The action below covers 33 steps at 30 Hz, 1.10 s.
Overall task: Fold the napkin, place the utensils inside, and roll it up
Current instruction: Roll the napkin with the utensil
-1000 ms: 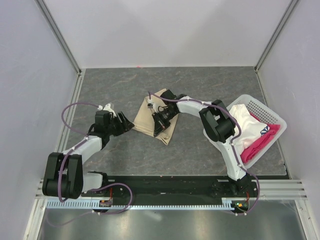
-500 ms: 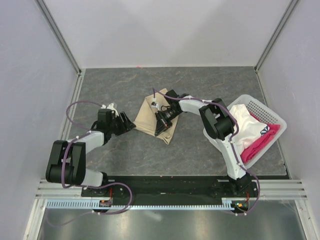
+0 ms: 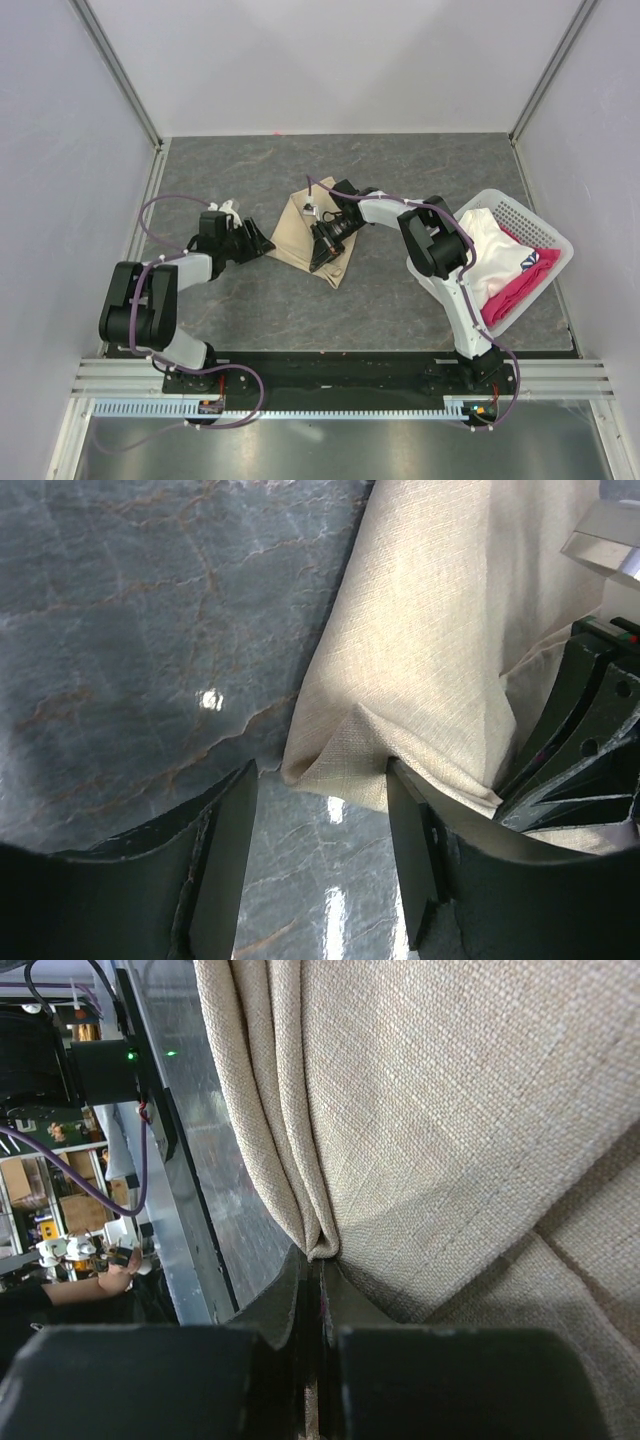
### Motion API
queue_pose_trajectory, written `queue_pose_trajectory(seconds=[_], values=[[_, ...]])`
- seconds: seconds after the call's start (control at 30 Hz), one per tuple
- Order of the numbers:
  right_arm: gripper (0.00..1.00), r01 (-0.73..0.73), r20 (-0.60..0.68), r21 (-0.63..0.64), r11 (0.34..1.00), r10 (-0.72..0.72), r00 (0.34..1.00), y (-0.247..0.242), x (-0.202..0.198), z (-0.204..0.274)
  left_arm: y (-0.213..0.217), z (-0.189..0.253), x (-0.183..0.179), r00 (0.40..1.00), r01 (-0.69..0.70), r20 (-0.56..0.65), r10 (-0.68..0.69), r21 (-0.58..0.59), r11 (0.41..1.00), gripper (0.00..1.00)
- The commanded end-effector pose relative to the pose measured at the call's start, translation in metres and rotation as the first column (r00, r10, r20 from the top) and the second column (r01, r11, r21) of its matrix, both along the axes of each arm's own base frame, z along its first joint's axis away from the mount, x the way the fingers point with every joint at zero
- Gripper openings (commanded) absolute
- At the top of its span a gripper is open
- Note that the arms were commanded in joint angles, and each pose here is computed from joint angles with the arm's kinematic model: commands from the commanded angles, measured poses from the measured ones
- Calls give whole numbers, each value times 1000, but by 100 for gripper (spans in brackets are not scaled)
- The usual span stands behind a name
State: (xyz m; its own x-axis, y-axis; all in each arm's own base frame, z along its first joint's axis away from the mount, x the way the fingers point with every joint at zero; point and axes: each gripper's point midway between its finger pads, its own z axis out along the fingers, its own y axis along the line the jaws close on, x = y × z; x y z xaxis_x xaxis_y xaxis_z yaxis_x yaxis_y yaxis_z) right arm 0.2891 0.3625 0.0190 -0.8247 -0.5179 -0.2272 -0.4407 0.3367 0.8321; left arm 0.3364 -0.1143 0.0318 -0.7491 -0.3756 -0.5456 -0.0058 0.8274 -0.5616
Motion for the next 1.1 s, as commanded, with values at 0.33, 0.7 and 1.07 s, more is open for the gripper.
queue_pose_trajectory(seconds=[0.33,0.7,1.07], values=[[0,25,-1,-91,996,-26,1000,-16,8,-36,-10,3,18,997,61,51,-60,-14,998,31],[2,49,75,-84,995,-43,996,-14,21,-11,-3,-6,14,999,21,-36,-21,11,1000,2],[52,88,406,-44,995,-63,912,-9,34,65,2,-11,18,991,-6,-135,11,38,999,2]])
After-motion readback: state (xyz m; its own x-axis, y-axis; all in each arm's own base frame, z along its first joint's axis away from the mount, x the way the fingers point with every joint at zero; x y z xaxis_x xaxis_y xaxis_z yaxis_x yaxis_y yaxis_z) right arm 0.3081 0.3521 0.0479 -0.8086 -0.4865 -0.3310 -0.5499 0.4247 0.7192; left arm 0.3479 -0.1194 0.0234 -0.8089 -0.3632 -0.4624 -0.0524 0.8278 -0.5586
